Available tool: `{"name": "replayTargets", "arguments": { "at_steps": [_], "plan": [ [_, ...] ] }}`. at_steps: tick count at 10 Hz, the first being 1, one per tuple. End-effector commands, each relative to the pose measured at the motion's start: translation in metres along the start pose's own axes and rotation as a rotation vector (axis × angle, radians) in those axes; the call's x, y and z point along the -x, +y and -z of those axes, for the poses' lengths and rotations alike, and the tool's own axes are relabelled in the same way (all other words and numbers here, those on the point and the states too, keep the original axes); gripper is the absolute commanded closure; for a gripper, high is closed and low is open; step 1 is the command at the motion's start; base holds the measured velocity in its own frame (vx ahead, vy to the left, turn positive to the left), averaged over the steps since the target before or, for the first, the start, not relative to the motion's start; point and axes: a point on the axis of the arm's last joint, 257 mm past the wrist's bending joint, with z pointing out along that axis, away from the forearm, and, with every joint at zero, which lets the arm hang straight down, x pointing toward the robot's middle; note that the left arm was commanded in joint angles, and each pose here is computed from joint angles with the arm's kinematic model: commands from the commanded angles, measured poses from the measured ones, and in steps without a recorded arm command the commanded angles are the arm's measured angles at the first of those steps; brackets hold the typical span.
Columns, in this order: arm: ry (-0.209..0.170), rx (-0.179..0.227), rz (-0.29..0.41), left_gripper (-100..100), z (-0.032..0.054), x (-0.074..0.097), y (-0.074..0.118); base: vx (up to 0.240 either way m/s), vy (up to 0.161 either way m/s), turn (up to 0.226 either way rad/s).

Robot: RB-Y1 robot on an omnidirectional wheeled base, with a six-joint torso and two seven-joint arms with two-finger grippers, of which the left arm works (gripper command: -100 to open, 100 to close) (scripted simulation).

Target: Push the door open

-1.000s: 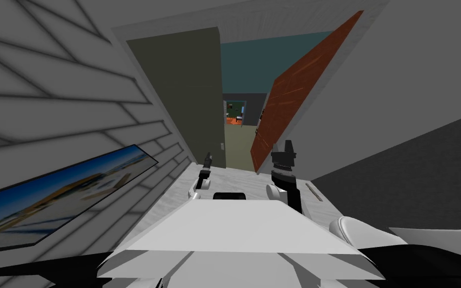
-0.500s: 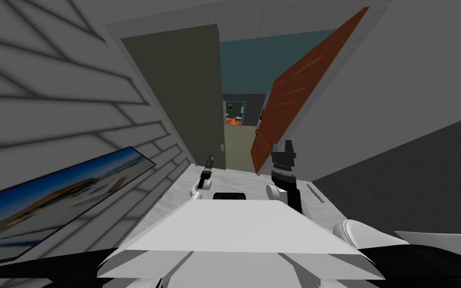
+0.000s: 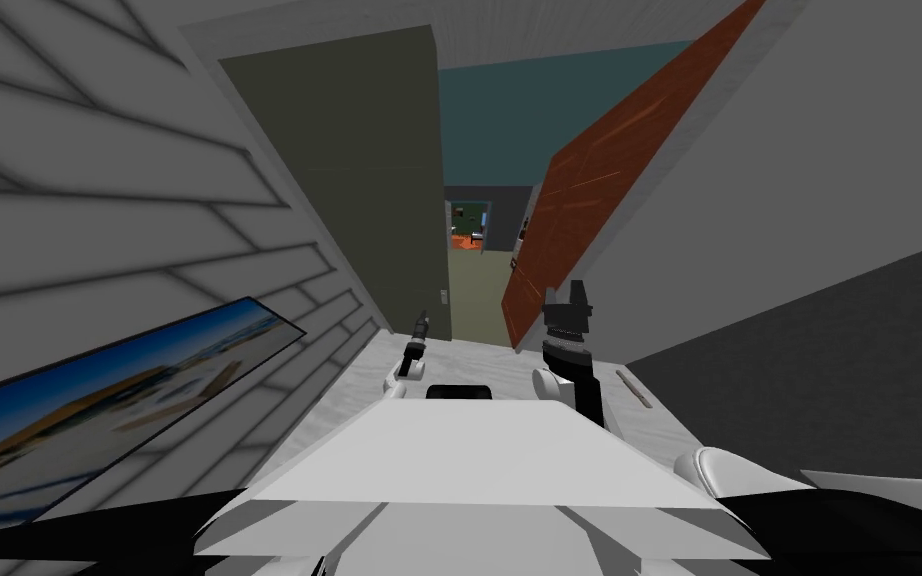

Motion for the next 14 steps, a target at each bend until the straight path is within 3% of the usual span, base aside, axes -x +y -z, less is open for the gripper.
{"name": "replayTargets", "arguments": {
  "at_steps": [1, 14],
  "plan": [
    [0.007, 0.026, 0.012, -100, 0.0013, -0.005, 0.012, 0.070, 0.022, -0.020],
    [0.048, 0.174, 0.083, -100, 0.0150, -0.041, 0.076, 0.082, 0.018, -0.015]
  ]
}}
